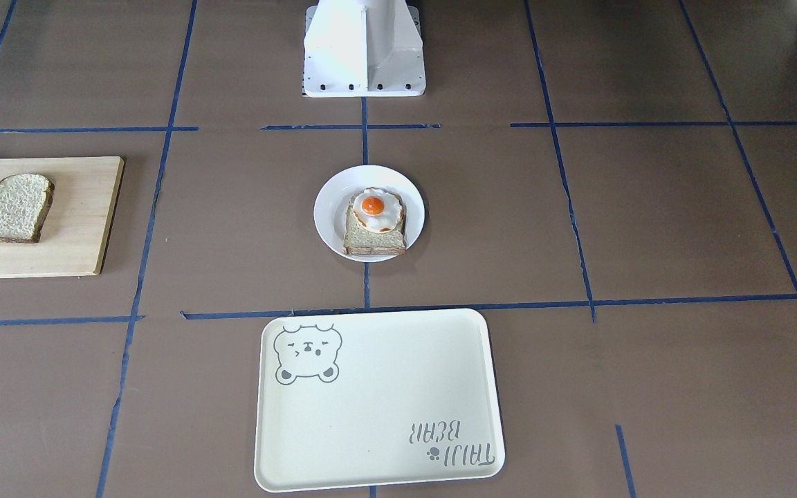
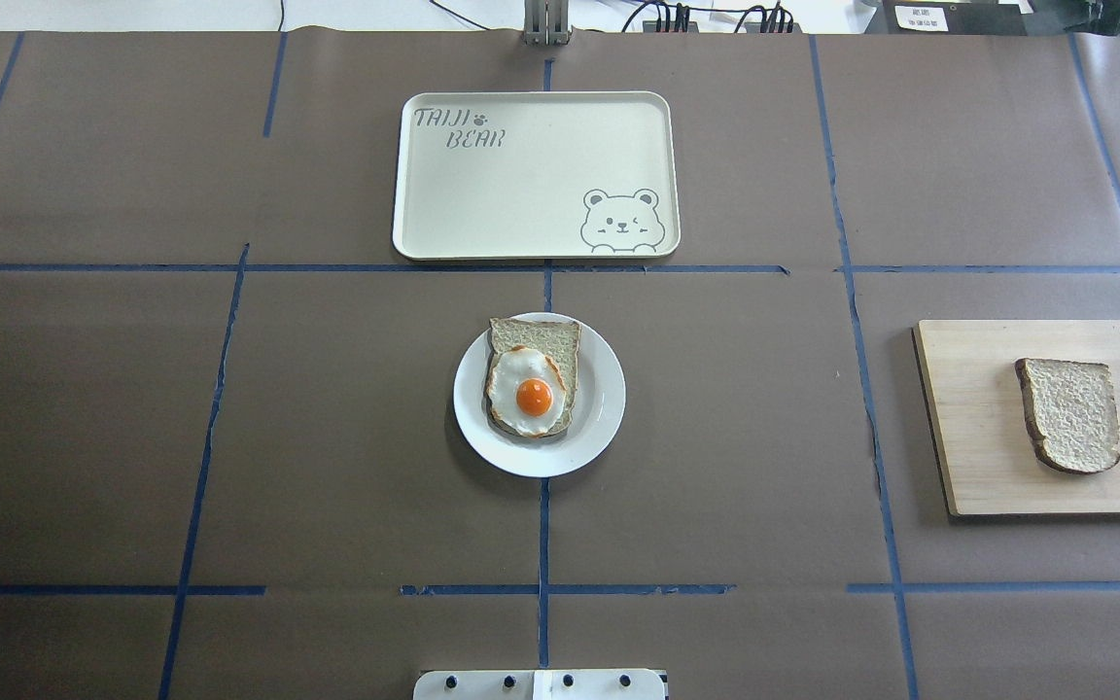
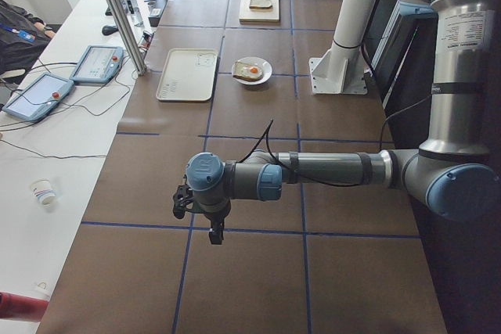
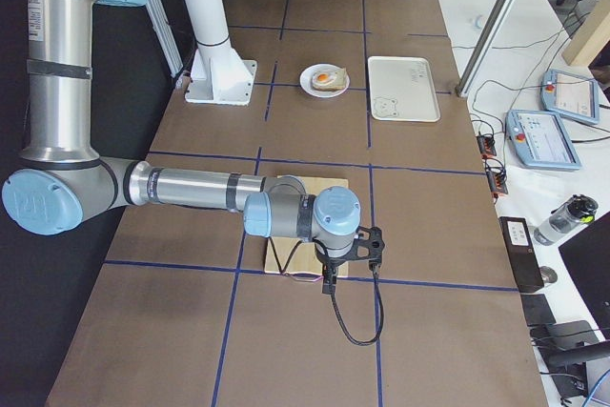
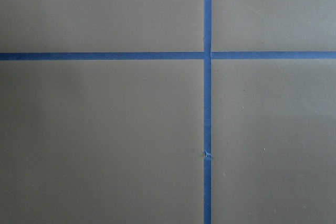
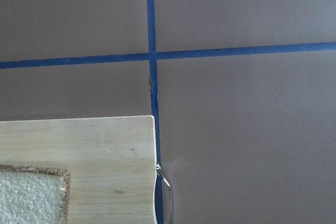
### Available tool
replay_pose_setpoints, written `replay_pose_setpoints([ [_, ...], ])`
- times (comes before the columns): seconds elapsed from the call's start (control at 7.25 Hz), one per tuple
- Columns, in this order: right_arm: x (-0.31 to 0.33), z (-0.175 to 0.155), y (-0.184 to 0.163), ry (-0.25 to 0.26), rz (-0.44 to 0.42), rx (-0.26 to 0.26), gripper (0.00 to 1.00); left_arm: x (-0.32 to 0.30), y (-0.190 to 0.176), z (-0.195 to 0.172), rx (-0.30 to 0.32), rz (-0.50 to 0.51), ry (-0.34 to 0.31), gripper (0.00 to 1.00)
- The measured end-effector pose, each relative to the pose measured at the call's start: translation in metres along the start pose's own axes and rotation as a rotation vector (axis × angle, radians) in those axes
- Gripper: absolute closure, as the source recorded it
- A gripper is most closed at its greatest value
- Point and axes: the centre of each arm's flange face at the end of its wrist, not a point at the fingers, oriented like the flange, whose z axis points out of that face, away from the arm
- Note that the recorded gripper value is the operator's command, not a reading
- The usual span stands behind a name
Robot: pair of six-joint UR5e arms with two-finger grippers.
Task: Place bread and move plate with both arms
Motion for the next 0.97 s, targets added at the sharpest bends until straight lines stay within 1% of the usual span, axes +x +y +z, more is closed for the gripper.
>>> replay_pose_setpoints([
  [0.69,-0.003,-0.003,-0.003,-0.001,-0.002,0.007,0.00,0.002,-0.001,-0.002,0.003,0.002,0.000,0.00],
  [0.97,-0.016,-0.011,-0.018,-0.006,-0.027,0.024,0.00,0.002,-0.001,-0.002,0.004,0.003,0.000,0.00],
])
